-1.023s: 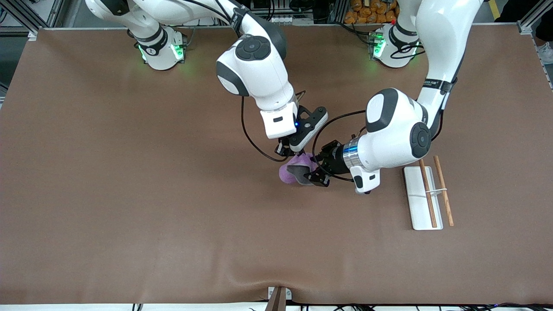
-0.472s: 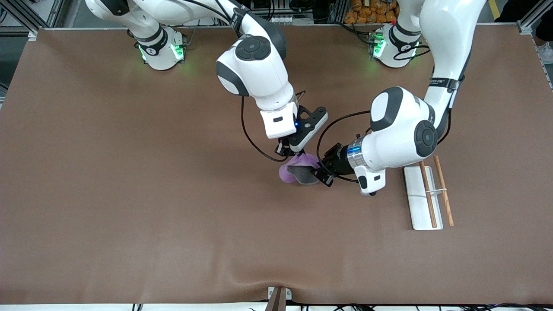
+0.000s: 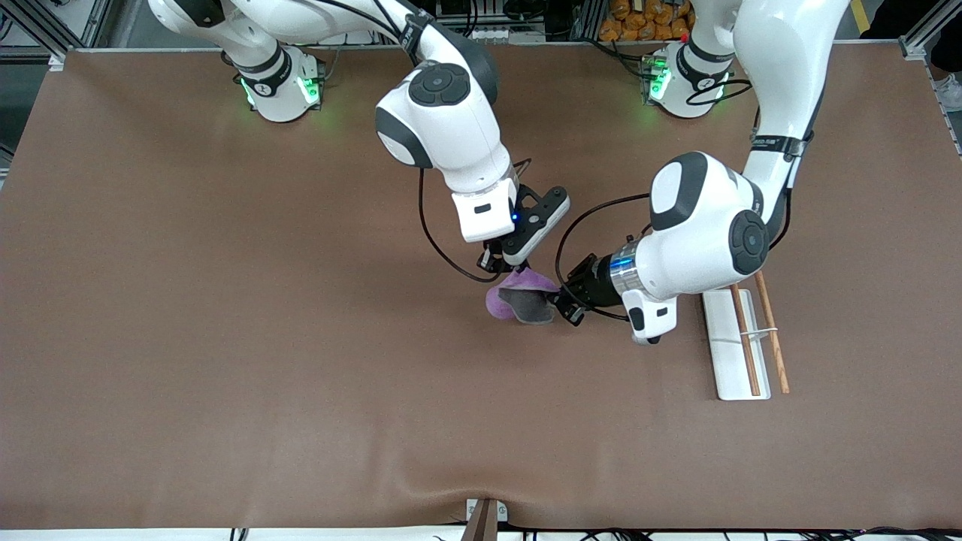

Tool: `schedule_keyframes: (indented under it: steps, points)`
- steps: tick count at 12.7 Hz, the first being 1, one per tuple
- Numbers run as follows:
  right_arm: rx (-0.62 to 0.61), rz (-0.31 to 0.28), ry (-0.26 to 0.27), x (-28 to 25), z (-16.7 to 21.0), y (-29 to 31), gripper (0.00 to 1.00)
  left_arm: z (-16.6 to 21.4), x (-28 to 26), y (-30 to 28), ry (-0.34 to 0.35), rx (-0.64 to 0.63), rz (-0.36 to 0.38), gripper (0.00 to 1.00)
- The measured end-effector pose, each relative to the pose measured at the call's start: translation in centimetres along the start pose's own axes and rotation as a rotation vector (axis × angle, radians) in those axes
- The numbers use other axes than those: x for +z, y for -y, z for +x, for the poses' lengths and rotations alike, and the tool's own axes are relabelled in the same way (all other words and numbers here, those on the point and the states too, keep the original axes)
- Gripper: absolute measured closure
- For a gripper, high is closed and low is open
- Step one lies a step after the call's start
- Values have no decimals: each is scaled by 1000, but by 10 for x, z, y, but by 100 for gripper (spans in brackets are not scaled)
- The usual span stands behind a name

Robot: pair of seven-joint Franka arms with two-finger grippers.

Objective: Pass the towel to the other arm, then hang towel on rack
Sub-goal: 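Open the right gripper while the left gripper pulls the towel away, then lower the towel over the wooden dowels with the left gripper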

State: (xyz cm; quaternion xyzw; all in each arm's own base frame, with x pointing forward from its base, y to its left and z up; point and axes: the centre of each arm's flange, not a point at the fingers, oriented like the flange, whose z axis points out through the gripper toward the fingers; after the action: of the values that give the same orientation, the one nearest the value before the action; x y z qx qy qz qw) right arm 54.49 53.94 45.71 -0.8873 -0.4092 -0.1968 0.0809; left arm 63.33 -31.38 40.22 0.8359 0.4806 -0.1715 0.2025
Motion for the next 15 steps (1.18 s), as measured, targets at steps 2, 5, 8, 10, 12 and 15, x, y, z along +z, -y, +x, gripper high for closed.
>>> schedule_keyframes:
  steps: [2,5,8,10,12,15]
  points:
    - [2,3,-16,1,2,1,91,22,-25,9,5,83,51,98]
    - [16,-6,-12,-1,1,-9,57,100,-73,38,-20,223,130,98]
    - [51,-23,-3,-3,-2,-37,22,137,-95,53,-34,346,155,98]
    - [83,-38,14,-6,-7,-64,1,140,-102,52,-49,447,157,98]
    - [123,-54,63,-9,-17,-95,0,152,-110,58,-58,592,194,98]
    - [211,-83,195,-28,-45,-158,0,179,-124,71,-127,766,305,98]
